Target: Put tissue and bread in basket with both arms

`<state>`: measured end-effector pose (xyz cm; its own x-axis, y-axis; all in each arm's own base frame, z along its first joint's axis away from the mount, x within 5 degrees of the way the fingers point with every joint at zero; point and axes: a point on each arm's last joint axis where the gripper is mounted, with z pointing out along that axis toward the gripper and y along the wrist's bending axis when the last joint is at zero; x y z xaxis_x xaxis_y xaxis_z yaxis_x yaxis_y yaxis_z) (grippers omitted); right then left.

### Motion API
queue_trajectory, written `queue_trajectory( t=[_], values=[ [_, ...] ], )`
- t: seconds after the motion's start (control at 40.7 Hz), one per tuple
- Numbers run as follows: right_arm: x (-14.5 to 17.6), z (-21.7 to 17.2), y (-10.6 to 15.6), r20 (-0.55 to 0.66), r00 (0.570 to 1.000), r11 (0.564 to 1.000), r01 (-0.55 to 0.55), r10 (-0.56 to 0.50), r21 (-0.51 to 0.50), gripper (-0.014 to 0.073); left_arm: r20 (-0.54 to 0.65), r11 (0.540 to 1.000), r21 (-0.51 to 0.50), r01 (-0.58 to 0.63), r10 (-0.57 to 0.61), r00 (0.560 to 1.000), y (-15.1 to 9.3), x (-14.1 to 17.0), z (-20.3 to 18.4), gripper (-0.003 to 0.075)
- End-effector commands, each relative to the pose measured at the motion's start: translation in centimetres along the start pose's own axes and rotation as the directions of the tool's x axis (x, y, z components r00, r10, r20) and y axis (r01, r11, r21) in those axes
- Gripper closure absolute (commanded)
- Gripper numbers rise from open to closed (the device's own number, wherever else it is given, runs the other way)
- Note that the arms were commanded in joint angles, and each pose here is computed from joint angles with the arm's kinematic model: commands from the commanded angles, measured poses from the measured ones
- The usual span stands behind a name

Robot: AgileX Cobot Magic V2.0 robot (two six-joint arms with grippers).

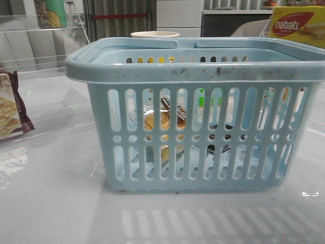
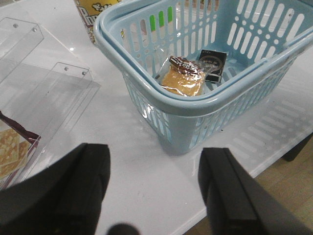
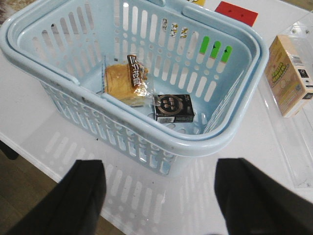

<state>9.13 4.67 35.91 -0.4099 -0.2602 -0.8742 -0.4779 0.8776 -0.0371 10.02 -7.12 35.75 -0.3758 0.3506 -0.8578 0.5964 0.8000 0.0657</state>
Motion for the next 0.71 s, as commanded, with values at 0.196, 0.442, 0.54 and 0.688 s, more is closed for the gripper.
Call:
queue_trajectory(
  t=[0.196, 0.442, 0.54, 0.688],
  values=[
    [-1.12, -0.54, -0.12, 0.077, 0.997, 1.0, 0.018, -0.018, 0.013, 0.0069, 0.103, 1.0, -0.014, -0.017, 0.018, 0.995, 0.13, -1.41, -0.58, 0.0275],
    [-0.86, -0.52, -0.1, 0.048, 0.999, 1.0, 0.018, -0.018, 0.011, 0.0424, 0.103, 1.0, -0.015, -0.012, 0.013, 0.995, 0.13, -1.41, -0.58, 0.0507],
    [-0.82, -0.52, -0.1, 0.044, 0.999, 1.0, 0.018, -0.018, 0.011, 0.0546, 0.103, 1.0, -0.015, -0.012, 0.013, 0.995, 0.13, -1.41, -0.58, 0.0609],
    [-0.82, -0.52, -0.1, 0.044, 0.999, 1.0, 0.018, -0.018, 0.011, 0.0539, 0.103, 1.0, -0.015, -0.012, 0.013, 0.995, 0.13, -1.41, -0.58, 0.0629]
  ],
)
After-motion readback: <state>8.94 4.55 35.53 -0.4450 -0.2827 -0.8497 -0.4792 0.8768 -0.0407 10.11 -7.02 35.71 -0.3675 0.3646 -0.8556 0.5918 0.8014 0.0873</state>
